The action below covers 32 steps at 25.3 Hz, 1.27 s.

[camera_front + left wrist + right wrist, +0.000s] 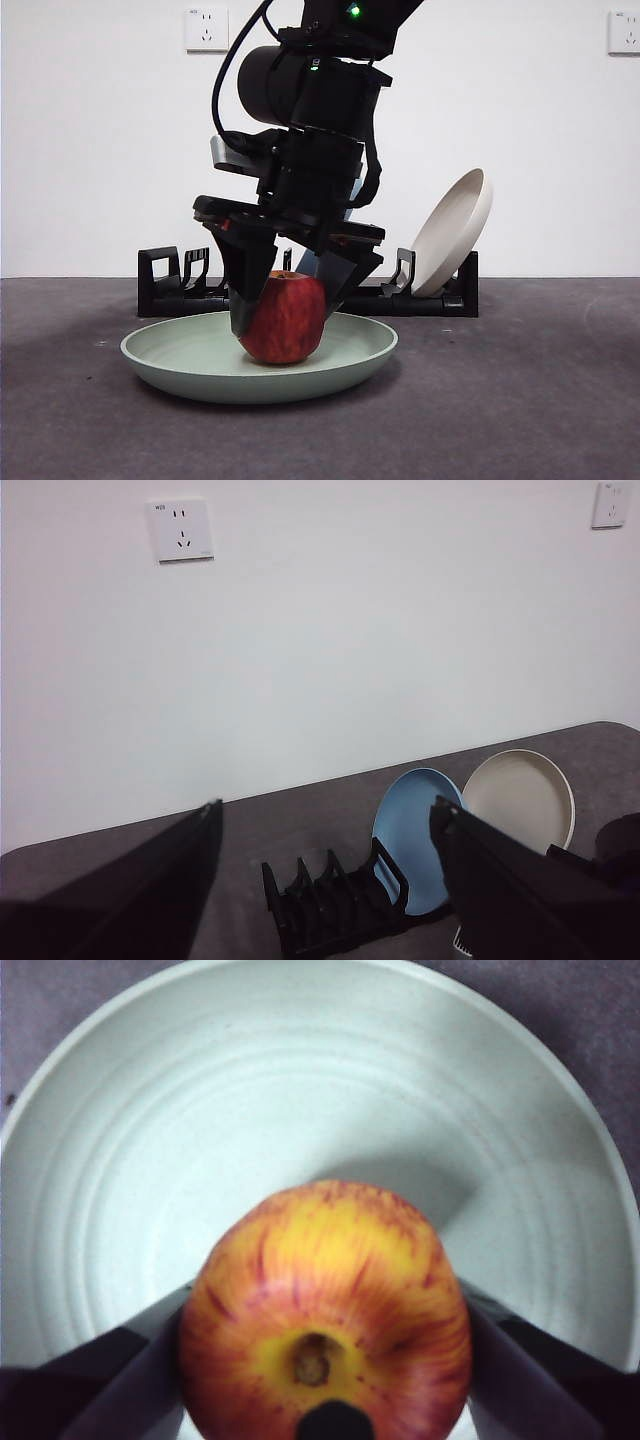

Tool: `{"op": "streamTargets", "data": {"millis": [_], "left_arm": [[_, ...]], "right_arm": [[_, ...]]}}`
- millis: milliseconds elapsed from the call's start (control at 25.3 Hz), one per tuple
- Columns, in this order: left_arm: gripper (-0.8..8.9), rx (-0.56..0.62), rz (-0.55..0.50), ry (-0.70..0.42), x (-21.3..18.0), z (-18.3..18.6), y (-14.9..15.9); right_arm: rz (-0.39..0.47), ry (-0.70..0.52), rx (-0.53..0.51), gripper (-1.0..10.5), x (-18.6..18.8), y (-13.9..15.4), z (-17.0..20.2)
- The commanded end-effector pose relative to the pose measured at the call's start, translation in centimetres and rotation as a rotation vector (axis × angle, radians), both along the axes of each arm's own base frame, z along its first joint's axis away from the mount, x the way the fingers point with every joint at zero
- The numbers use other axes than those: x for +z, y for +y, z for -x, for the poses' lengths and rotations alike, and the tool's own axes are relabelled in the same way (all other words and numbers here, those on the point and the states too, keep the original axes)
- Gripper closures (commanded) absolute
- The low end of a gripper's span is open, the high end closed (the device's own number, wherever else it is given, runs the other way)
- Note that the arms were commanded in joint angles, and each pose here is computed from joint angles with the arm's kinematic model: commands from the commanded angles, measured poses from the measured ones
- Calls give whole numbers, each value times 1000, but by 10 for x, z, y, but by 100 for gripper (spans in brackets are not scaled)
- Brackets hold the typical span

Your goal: Take the green plate from the plate rack,put the plate on the table,take the apple from the table,put the apple in the plate

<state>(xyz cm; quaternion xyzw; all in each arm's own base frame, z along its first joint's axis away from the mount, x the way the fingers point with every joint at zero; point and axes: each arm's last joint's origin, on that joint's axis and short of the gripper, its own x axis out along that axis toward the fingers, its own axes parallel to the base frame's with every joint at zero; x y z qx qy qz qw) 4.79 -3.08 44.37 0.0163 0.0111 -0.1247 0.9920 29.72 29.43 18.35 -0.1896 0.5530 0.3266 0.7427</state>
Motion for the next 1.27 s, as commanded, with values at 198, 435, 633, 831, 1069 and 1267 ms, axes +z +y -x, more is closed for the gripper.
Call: {"op": "streamTargets", "data": {"millis": [198, 435, 633, 831, 1069, 1267], "left_arm": [[468, 7, -55, 34, -5, -8, -9], [468, 7, -99, 69, -8, -19, -22], [469, 6, -157, 110, -13, -34, -40], [473, -2, -244, 157, -21, -51, -60], [746, -77, -360, 209, -34, -72, -87], [822, -208, -399, 260, -45, -91, -104]], "right_arm": [[31, 29, 11, 408, -12, 3, 4], [-27, -32, 10, 411, 22, -3, 9], [-109, -119, 4, 412, 69, -16, 19], [-157, -234, -20, 417, 119, -38, 35], [-189, -338, -23, 815, 170, -75, 61], [-226, -427, -40, 957, 208, -115, 83]]}}
